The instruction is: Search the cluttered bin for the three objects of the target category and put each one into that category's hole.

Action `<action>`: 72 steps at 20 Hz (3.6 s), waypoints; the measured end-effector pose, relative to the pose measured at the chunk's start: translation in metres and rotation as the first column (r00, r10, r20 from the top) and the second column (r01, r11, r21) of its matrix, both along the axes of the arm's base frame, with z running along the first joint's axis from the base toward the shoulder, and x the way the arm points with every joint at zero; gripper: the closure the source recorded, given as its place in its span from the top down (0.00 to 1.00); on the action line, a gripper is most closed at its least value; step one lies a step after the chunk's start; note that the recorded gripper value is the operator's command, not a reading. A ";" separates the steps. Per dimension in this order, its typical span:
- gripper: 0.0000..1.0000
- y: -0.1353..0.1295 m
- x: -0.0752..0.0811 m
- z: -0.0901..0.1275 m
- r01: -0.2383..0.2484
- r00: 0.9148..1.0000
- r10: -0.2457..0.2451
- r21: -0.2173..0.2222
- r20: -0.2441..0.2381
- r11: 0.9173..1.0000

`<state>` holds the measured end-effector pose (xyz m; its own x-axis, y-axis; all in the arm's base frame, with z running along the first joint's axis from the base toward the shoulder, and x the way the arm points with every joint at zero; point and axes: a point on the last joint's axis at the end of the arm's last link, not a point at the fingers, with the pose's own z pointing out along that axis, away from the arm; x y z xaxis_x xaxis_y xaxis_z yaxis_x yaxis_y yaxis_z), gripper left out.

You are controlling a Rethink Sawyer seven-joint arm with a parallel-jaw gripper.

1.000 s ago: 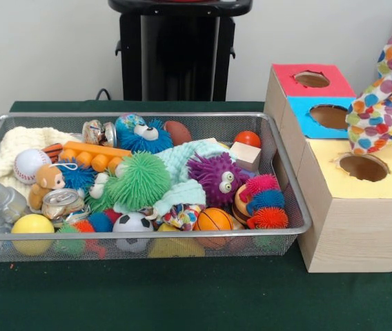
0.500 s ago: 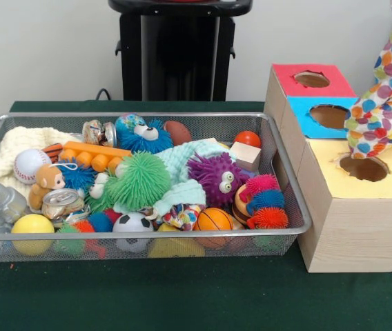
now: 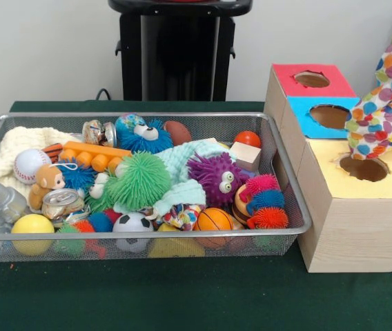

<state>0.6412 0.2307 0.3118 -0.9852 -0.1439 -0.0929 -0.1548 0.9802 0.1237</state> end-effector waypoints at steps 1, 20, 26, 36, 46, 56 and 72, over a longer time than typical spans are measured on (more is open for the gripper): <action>0.00 0.000 0.000 -0.001 0.000 1.000 0.000 0.000 0.002 1.000; 0.00 -0.002 0.007 -0.039 0.007 0.999 -0.007 -0.004 -0.041 1.000; 0.00 -0.006 0.014 -0.042 0.019 1.000 -0.019 -0.005 -0.006 1.000; 0.00 -0.025 0.029 -0.055 0.058 0.997 -0.057 -0.008 0.049 0.998; 0.00 -0.033 0.039 -0.066 0.077 0.992 -0.075 -0.011 0.100 0.997; 0.00 -0.033 0.044 -0.082 0.081 0.988 -0.078 -0.016 0.130 0.997; 0.00 -0.034 0.039 -0.109 0.081 0.987 -0.076 -0.030 0.142 0.996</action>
